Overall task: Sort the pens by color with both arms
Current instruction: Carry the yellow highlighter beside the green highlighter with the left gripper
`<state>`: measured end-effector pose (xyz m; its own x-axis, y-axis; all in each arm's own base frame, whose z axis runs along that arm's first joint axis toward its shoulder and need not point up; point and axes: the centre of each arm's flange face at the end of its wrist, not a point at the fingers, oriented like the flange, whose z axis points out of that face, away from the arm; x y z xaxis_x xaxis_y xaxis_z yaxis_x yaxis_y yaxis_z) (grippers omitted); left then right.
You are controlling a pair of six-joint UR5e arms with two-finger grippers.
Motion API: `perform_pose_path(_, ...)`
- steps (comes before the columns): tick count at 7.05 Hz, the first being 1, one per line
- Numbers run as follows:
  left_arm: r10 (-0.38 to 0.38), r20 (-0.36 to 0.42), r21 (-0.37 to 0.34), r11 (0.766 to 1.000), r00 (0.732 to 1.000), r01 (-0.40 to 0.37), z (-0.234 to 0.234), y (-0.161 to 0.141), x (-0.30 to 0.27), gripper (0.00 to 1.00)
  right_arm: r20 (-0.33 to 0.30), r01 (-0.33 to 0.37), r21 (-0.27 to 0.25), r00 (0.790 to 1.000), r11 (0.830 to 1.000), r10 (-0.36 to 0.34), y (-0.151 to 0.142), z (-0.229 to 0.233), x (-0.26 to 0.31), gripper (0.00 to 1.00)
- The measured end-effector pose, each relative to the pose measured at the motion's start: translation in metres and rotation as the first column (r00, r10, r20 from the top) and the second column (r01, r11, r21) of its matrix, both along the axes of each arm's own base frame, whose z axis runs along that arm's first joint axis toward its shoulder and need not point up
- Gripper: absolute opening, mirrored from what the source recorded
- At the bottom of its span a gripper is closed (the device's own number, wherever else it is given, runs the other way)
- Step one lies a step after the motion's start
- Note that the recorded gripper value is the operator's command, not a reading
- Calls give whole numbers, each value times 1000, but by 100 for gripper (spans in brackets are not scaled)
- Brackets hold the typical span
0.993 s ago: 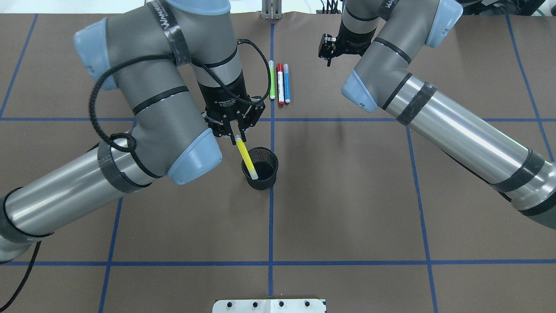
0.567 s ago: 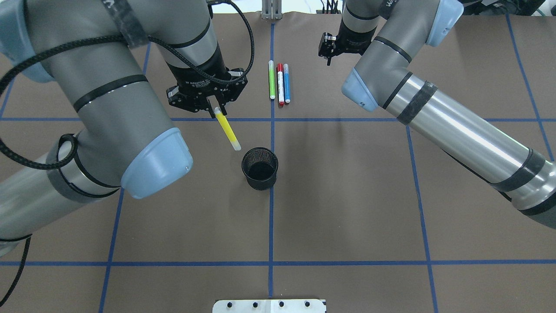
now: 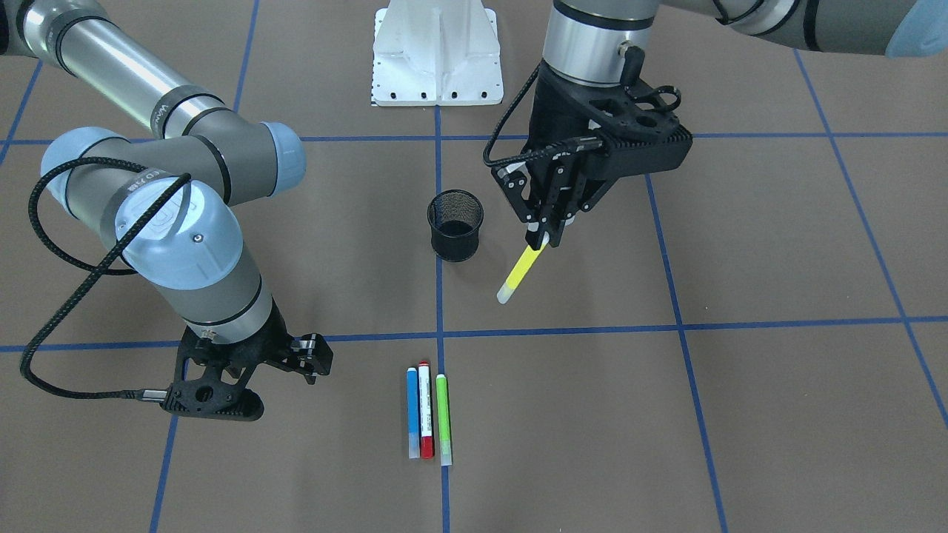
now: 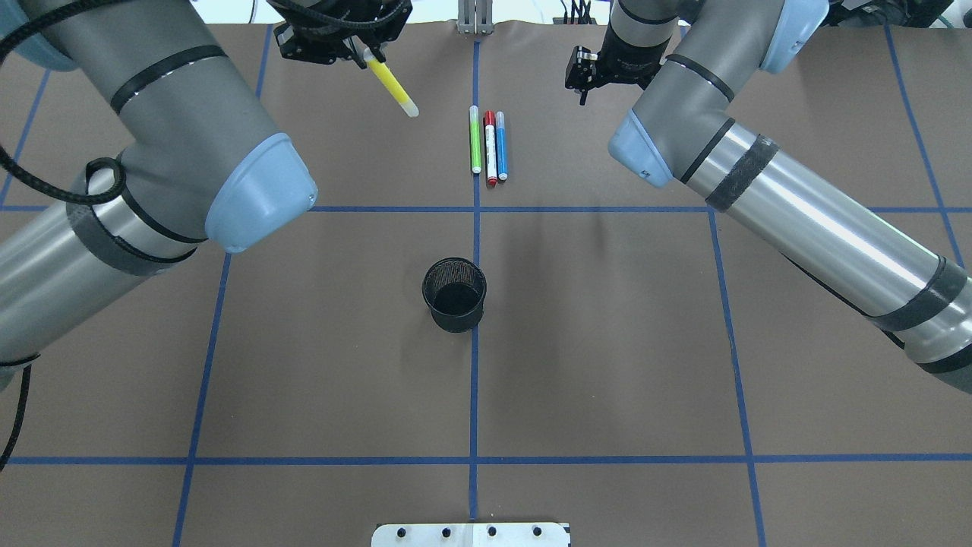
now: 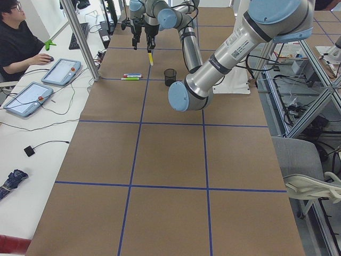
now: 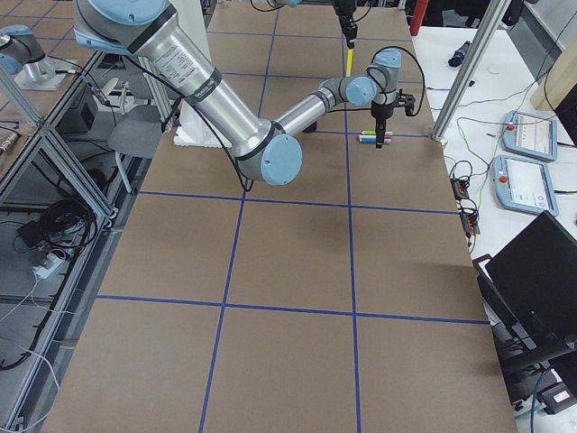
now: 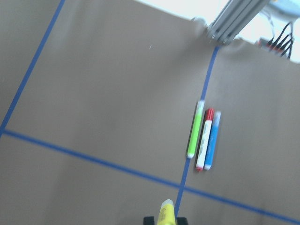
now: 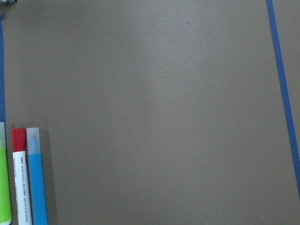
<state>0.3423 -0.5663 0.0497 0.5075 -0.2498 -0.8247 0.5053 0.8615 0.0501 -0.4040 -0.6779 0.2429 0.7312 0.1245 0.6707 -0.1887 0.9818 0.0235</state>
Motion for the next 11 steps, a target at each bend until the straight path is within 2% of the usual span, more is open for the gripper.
perform_pose_path(1, -93, 14, 57, 994, 996, 92, 6, -19, 3, 0, 6, -4, 3, 1000, 1000, 4, -2, -1, 4, 99)
perform_pose_path(2, -183, 25, 104, 978, 983, 180, 16, -37, 15, 0, 15, -8, 7, 1000, 1000, 8, -4, -1, 8, 100)
perform_pose_path(3, -276, 39, 158, 951, 960, 266, 30, -50, 41, 0, 25, -10, 15, 1000, 1000, 10, -5, 3, 9, 100)
perform_pose_path(5, -456, 10, 253, 862, 890, 439, 72, -75, 110, 0, 36, -15, 26, 999, 1000, 14, -6, 19, 12, 100)
perform_pose_path(6, -510, -26, 266, 826, 860, 498, 95, -90, 138, 0, 35, -16, 24, 999, 1000, 15, -7, 24, 13, 100)
perform_pose_path(7, -540, -54, 275, 801, 840, 533, 115, -102, 163, 0, 34, -17, 22, 999, 1000, 16, -7, 26, 13, 100)
perform_pose_path(9, -578, -82, 276, 769, 812, 576, 148, -101, 202, 0, 34, -17, 21, 999, 1000, 16, -8, 27, 13, 100)
perform_pose_path(11, -625, -99, 254, 737, 775, 627, 167, -84, 232, 0, 33, -17, 19, 999, 1000, 16, -7, 29, 13, 100)
